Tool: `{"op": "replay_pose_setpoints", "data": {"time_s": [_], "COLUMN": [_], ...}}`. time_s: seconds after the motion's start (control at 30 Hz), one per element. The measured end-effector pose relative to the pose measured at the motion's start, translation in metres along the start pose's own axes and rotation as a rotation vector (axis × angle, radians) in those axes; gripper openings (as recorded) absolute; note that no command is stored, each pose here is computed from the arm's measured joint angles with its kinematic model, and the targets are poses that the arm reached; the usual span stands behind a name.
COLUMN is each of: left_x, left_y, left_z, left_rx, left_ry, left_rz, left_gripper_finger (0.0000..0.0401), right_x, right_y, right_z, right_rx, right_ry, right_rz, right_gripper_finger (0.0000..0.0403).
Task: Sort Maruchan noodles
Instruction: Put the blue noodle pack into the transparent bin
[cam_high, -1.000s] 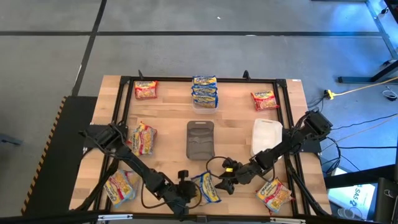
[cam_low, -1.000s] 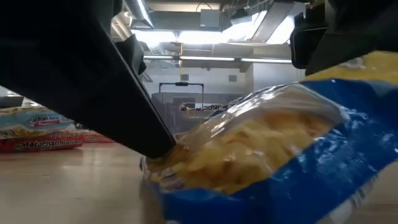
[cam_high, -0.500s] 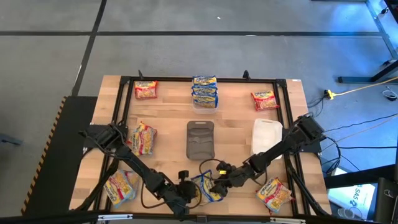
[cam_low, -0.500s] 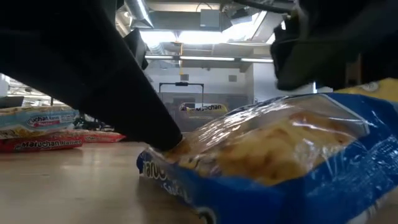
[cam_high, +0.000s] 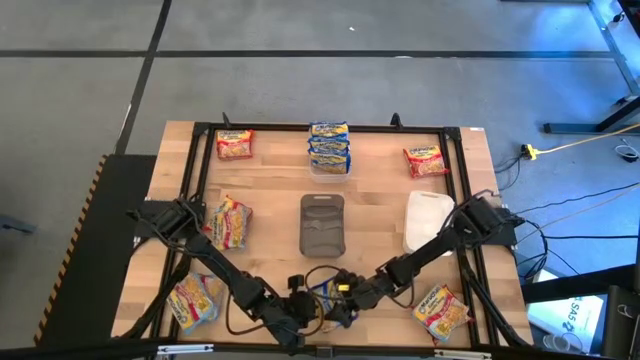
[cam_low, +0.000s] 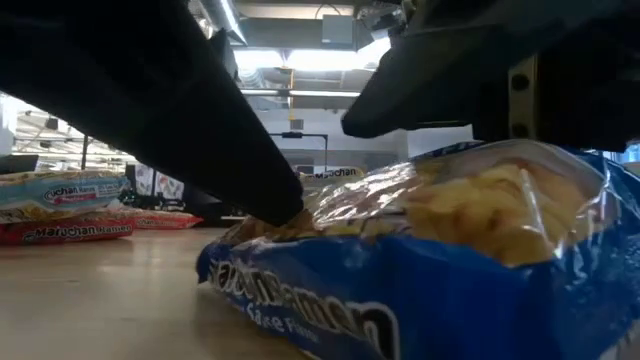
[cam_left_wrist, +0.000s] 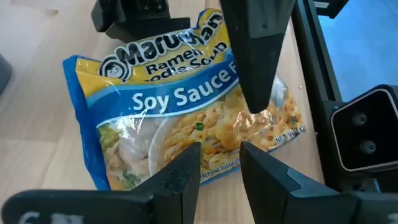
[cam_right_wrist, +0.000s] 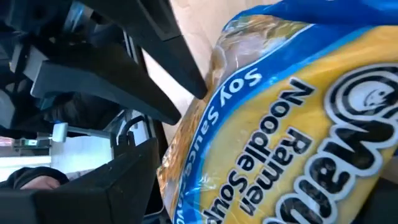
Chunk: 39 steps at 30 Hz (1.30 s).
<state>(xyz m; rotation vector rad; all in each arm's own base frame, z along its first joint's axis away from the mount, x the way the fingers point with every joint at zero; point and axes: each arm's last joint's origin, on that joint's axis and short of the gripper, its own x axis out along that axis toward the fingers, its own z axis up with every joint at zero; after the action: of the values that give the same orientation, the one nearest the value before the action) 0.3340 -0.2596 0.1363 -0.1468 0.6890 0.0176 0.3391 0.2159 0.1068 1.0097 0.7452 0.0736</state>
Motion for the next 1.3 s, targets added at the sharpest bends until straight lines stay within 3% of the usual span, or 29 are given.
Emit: {"op": "replay_pose_setpoints", "data": {"time_s": [0.13,0.53,0.9,1.3], "left_x": [0.000,-0.019,-0.071,-0.084], "left_y": [0.000,-0.008,-0.019,0.026], "left_z": [0.000,-0.002,0.004,-0.024], "left_rx": [0.000,0.031,0.068,-0.080], "left_ry": [0.000,0.077,0.007,-0.216], "left_rz": [0.000,-0.060,-0.040,-0.150], "left_gripper_finger": [0.0108,0.0108,0.0108,0.0108], "right_x": [0.000,0.000,-0.017,-0.087], "right_y": [0.000,0.001,0.016,0.046], "right_z": [0.000,-0.001,0.005,0.040], "right_rx": [-0.021,-0.135,-0.339,-0.599], "right_ry": [-0.009,0.011,0.020,-0.072], "right_rz": [-0.007,0.005,0.013,-0.179], "right_gripper_finger": [0.0286,0.0140,0.0127,0.0126]}}
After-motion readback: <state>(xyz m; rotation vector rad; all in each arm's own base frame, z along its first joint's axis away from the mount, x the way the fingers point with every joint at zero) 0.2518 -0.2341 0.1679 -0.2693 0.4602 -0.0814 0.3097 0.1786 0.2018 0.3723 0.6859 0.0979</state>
